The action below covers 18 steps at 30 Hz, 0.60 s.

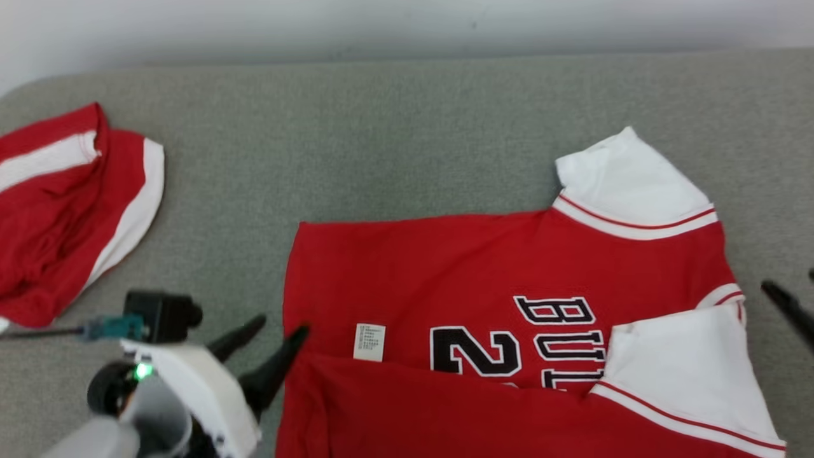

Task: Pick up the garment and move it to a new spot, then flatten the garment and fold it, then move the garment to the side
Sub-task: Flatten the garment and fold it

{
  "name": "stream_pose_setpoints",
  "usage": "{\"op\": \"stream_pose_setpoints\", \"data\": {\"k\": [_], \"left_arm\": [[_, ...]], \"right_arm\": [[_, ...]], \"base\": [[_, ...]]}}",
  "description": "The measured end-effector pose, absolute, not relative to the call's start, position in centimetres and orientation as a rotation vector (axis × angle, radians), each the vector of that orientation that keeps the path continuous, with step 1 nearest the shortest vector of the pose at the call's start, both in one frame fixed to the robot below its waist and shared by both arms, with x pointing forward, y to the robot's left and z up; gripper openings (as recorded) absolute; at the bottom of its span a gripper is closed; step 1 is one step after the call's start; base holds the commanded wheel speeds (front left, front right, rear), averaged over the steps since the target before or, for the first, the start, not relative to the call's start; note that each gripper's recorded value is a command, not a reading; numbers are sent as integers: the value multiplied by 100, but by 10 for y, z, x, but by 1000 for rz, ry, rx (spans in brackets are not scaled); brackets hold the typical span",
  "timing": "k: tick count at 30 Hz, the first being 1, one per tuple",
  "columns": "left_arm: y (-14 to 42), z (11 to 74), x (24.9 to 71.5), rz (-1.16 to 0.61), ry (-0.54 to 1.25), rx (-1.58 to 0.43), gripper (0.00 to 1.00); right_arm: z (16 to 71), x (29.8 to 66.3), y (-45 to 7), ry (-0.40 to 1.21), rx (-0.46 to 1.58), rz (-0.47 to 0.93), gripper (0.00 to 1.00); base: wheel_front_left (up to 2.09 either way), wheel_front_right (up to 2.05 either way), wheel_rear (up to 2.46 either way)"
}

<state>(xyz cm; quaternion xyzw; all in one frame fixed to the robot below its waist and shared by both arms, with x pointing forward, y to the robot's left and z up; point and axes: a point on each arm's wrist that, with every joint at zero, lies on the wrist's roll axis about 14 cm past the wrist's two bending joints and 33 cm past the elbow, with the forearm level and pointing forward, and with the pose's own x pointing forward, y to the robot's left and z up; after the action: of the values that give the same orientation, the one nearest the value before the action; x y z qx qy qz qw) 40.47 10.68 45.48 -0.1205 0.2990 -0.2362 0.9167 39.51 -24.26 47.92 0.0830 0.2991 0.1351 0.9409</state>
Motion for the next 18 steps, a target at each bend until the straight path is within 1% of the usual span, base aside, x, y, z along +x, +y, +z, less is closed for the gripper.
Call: {"op": "stream_pose_setpoints", "data": {"k": [3,5,8,10,12,15,18], "left_arm": [[103,458,442,-471,561,-248,100],[100,455,467,-472,540,-212,100],[93,436,493,-477,564,-191,100],[93,418,503,-476,600,-166,100],[96,402,507,-467,638,-154,100],[103,392,512,-460,661,-138,100],[105,388,511,-466,673,-128,100]], "right_arm": [[480,436,-237,605,104,294,100],[476,468,-235,616,53,294,100],[460,510,-226,648,-15,299,100],[442,532,-220,679,-38,298,100],[421,546,-209,722,-34,308,100],[390,553,-191,791,-38,340,100],[380,561,-185,804,-37,349,100]], "base": [[0,0,0],[0,0,0],[0,0,0],[0,0,0],[0,0,0],[0,0,0],[0,0,0]]}}
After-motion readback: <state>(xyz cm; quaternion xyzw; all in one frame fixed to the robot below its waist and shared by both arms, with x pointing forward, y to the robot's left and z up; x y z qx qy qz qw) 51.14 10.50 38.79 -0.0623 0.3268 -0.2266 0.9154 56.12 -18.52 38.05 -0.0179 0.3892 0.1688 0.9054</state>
